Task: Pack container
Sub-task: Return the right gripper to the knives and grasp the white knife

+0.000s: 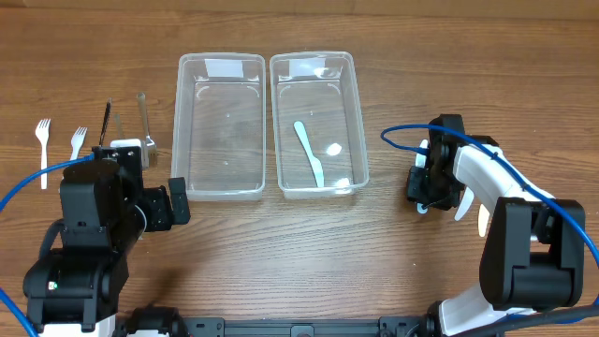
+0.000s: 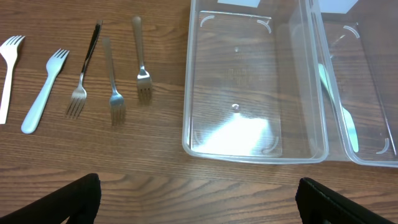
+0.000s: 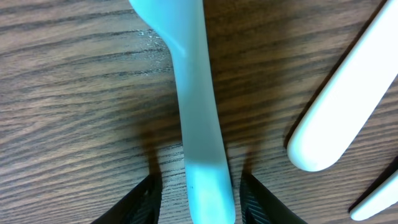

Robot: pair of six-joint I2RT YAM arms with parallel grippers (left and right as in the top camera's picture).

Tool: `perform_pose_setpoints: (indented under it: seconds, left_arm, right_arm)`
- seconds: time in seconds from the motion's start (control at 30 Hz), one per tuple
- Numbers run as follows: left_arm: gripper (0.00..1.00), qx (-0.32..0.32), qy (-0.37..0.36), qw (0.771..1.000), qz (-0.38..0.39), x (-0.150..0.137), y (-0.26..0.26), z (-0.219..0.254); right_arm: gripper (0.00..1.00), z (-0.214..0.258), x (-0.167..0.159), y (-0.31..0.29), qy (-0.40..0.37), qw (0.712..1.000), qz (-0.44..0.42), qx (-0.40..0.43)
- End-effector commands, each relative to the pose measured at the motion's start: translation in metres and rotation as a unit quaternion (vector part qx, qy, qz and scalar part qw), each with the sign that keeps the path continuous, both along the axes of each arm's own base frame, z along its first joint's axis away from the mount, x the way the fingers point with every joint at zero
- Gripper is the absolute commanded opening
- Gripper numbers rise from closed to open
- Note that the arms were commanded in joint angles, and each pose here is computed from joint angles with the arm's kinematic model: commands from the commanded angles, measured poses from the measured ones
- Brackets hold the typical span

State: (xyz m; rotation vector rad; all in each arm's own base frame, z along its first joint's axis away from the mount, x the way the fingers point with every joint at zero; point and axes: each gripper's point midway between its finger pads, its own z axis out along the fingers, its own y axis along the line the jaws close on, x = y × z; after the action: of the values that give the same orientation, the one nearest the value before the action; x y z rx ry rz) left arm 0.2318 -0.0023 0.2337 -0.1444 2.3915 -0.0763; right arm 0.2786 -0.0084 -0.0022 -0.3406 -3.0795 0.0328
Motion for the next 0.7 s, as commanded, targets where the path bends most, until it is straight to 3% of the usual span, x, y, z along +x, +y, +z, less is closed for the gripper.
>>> perform_pose_setpoints:
  seconds: [0.0,0.23,0.57,0.6,0.67]
  left_arm:
    - [1.00,-0.008,-0.012,1.000,0.002,0.0006,-0.0009,0.0093]
    - [1.00,-0.008,-0.012,1.000,0.002,0.0006,-0.0009,0.0093]
    - [1.00,-0.008,-0.012,1.000,0.002,0.0007,-0.0009,0.0093]
    - [1.00,-0.008,-0.012,1.000,0.002,0.0007,-0.0009,0.0093]
    - [1.00,-0.008,-0.012,1.000,0.002,0.0007,-0.0009,0.0093]
  right_arm:
    - [0.41,-0.0058,-0.0080,-0.0037,0.014,1.000,-0.002,-0.010]
    - [0.29,-0.0059,-0.0072,-0.0008,0.012,1.000,-0.002,-0.003]
    - [0.26,-0.0060,-0.0065,-0.0009,0.011,1.000,-0.002,-0.003]
    - [0.21,-0.0060,-0.0061,-0.0009,0.010,1.000,-0.002,-0.003]
    - [0.21,-0.0060,-0.0061,-0.0009,0.010,1.000,-0.002,-0.003]
